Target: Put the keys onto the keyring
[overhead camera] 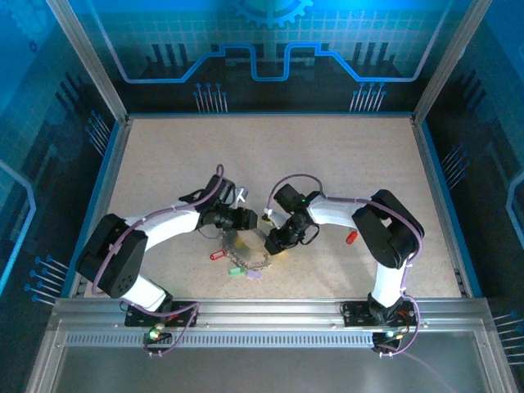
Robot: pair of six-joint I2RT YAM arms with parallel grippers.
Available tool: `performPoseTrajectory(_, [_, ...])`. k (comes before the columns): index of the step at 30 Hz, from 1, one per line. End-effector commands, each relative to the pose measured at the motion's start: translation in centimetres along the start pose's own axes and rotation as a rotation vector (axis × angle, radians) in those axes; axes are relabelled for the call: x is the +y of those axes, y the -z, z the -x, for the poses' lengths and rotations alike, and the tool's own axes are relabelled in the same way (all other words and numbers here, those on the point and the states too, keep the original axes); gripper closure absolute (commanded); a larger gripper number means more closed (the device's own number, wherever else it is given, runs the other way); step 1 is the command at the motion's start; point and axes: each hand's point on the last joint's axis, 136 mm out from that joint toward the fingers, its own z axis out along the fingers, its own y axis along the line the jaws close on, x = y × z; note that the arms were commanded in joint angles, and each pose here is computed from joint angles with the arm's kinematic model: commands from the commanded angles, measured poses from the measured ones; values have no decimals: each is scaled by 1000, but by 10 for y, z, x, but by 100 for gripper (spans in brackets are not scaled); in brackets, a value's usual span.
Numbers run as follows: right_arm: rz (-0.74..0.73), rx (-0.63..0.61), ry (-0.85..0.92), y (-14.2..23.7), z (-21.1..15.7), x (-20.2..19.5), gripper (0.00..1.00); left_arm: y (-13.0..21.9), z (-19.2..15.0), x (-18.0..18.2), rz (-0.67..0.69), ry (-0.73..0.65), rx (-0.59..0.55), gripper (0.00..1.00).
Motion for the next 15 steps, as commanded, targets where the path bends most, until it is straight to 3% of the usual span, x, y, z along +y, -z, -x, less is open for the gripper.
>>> performPoseTrajectory(1, [41,22,-20,-6,1,8,67,-15,-15,1,-20,77,47,51])
performPoseTrajectory(15, [147,47,-75,-13,-3,14,78,-46,-46,7,-60,209,44,54])
